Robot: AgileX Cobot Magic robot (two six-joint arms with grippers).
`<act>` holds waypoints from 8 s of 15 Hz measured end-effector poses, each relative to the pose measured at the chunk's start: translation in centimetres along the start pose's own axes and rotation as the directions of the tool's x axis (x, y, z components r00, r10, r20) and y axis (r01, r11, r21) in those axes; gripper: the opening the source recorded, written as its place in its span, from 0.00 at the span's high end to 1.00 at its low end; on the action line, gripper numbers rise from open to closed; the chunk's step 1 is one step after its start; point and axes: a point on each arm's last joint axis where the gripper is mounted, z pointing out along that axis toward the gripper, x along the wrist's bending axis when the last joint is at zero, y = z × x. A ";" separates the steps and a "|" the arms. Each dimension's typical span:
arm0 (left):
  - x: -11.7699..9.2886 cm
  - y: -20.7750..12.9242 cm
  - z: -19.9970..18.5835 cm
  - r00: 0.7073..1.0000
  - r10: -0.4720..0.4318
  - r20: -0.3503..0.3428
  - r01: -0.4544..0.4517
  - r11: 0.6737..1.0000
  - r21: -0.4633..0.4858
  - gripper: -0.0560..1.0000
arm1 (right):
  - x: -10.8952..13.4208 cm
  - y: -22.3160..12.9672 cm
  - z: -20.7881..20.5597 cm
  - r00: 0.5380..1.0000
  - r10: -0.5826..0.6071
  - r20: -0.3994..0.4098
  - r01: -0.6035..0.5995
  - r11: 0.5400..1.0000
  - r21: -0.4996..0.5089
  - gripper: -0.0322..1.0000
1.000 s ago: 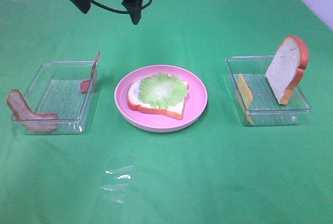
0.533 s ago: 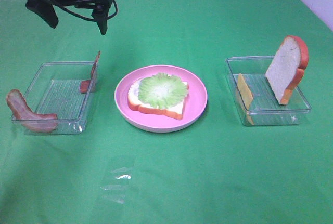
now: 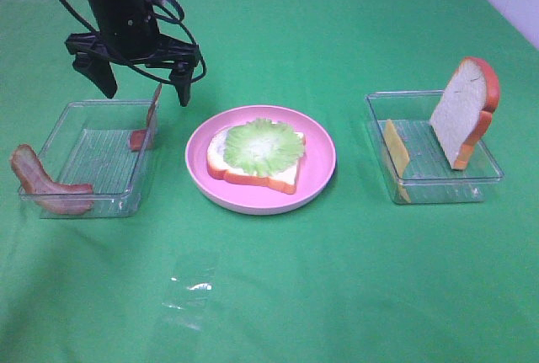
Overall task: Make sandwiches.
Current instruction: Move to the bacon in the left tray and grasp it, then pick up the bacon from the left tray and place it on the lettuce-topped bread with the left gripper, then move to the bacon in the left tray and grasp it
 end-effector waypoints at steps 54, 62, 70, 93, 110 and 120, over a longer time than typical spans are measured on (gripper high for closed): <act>-14.7 -3.6 0.5 0.893 0.255 0.371 -0.242 0.967 -0.084 0.95 | 0.0 0.0 0.0 1.000 0.000 0.000 0.000 1.000 0.000 0.04; -12.6 -3.3 1.0 0.946 0.295 0.132 -0.290 0.955 -0.055 0.95 | 0.0 0.0 0.0 1.000 0.000 0.000 0.000 1.000 0.000 0.04; -12.0 -3.4 1.1 0.967 0.241 0.077 -0.241 0.970 -0.015 0.95 | 0.0 0.0 0.0 1.000 0.000 0.000 0.000 1.000 0.000 0.04; 6.3 -7.9 -10.7 0.998 -0.059 -0.026 0.059 0.998 0.008 0.03 | 0.0 0.0 0.0 1.000 0.000 0.000 0.000 1.000 0.000 0.04; 11.1 -9.9 -1.3 0.995 -0.092 -0.030 0.097 0.959 0.268 0.03 | 0.0 0.0 0.0 1.000 0.000 0.000 0.000 1.000 0.000 0.04; 11.2 -9.7 0.0 0.997 -0.067 -0.026 0.072 0.964 0.257 0.37 | 0.0 0.0 0.0 1.000 0.000 0.000 0.000 1.000 0.000 0.04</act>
